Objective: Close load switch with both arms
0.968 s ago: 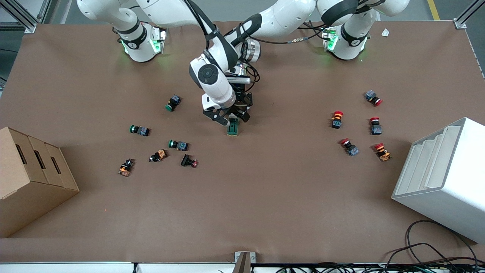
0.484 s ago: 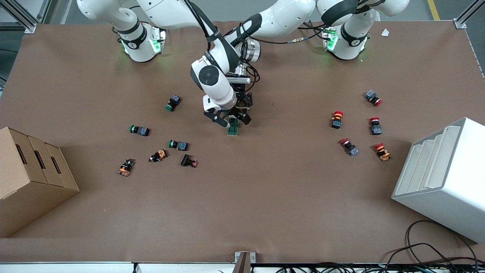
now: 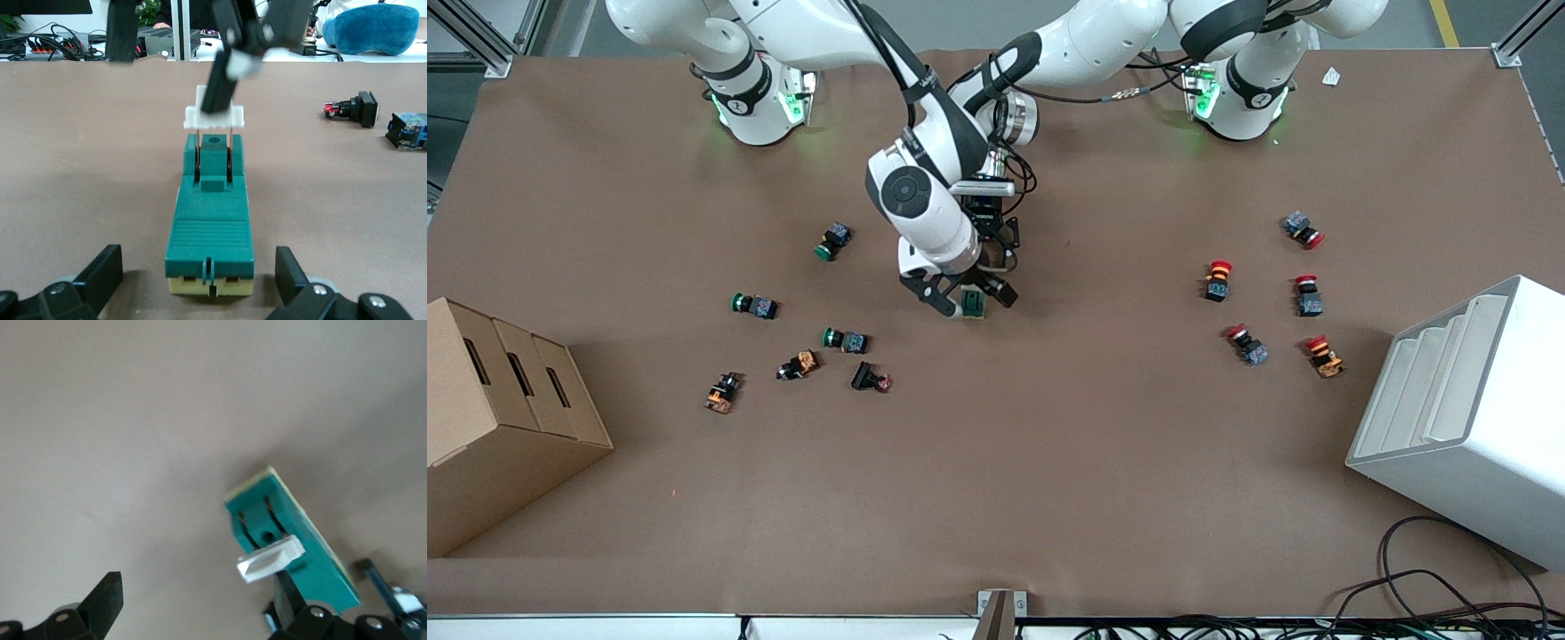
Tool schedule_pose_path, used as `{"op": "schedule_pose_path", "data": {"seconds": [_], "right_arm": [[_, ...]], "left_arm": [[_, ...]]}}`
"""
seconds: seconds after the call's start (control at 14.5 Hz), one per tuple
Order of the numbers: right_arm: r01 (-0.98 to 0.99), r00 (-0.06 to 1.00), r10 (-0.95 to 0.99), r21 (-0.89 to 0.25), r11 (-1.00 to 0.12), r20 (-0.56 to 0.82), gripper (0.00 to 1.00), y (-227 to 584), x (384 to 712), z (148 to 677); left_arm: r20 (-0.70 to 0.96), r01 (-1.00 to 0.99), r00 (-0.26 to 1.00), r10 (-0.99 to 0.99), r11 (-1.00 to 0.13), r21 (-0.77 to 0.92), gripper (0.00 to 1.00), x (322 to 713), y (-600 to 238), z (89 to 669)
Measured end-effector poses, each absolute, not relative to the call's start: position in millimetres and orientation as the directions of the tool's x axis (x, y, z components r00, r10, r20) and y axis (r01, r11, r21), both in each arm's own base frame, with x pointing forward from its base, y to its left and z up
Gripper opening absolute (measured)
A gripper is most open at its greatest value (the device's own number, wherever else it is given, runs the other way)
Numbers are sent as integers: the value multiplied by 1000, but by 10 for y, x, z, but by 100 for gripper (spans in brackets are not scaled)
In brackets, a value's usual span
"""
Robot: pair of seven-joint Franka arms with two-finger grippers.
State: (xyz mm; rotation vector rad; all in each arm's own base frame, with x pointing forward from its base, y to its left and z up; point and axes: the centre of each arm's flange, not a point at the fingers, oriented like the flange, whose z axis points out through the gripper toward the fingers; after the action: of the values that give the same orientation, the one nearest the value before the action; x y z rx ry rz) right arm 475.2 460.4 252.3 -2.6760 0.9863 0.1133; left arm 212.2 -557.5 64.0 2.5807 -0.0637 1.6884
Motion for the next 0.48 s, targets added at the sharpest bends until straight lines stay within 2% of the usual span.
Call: {"op": "schedule_pose_path", "data": {"seconds": [0.48], "right_arm": [[-646, 762, -626, -236, -725, -164, 100, 4654, 4887, 2303]], "left_arm": [[921, -63, 389, -7, -998, 19, 100, 2110, -5573, 623]]}}
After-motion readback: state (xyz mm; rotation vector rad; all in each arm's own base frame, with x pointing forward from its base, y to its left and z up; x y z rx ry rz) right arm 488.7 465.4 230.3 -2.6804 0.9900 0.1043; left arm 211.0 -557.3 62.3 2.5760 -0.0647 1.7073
